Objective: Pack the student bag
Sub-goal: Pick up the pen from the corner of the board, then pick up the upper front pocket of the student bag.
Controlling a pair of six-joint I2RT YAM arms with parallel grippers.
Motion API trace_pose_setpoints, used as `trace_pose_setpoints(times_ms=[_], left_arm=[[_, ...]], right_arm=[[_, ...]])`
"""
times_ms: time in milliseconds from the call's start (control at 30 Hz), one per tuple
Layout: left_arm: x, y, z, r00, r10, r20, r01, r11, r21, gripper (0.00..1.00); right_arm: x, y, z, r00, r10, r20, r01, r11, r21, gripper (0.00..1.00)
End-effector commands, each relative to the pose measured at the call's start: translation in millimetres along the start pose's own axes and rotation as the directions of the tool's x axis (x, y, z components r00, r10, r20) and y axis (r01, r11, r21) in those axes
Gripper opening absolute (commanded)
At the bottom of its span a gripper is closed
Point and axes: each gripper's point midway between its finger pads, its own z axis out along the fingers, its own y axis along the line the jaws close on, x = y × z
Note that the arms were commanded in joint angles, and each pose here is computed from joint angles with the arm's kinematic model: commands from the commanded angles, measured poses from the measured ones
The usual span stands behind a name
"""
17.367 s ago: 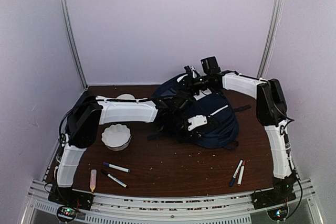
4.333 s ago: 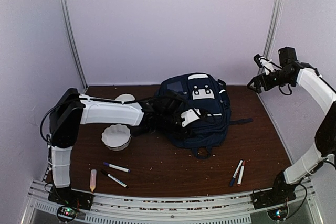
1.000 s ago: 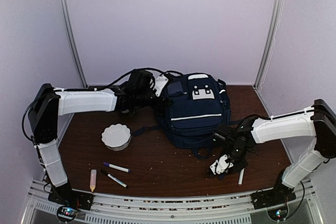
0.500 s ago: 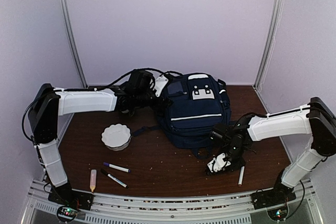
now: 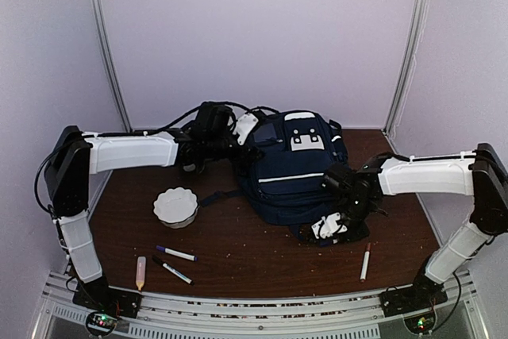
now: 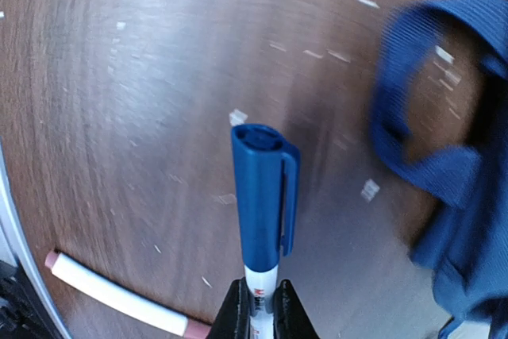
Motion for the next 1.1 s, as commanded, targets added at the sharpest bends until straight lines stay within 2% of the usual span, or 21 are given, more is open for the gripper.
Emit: trace_pose_setpoints(times_ms=[0,100,200,333,500,733,833,933,1067], left_arm=[[-13,-22,4,0.992,0.112,0.057,-0.118,0.985,0.125,0.68],[-12,-45,10,0.983,0.175,0.064,-0.184,0.961,0.206,0.67],[-6,-64,22,0.967,0.253,0.040,-0.256,0.942,0.218,0.67],[5,-86,42,0.923,0.385,-0.009,-0.375,0.904,0.205,0.66],[26,-106,59,0.858,0.511,-0.055,-0.491,0.846,0.207,0.68],[42,-114,74,0.802,0.591,-0.086,-0.567,0.799,0.200,0.68],[43,-104,82,0.782,0.610,-0.129,-0.594,0.792,0.141,0.67],[39,-92,86,0.767,0.621,-0.162,-0.617,0.783,0.075,0.61],[21,-86,81,0.778,0.611,-0.147,-0.613,0.789,0.032,0.35]], right_arm=[[12,-7,-28,0.990,0.118,0.073,-0.116,0.993,-0.026,0.00],[25,-15,-41,0.972,0.205,0.118,-0.203,0.979,-0.026,0.00],[38,-27,-56,0.935,0.306,0.178,-0.305,0.952,-0.036,0.00],[59,-46,-73,0.858,0.446,0.254,-0.452,0.891,-0.037,0.00],[81,-68,-87,0.767,0.557,0.318,-0.582,0.813,-0.017,0.00],[93,-80,-90,0.709,0.609,0.356,-0.648,0.762,-0.015,0.00],[92,-83,-89,0.699,0.617,0.361,-0.654,0.756,-0.027,0.00],[91,-87,-90,0.693,0.619,0.371,-0.658,0.752,-0.025,0.00],[91,-89,-92,0.693,0.615,0.376,-0.659,0.752,-0.017,0.00]])
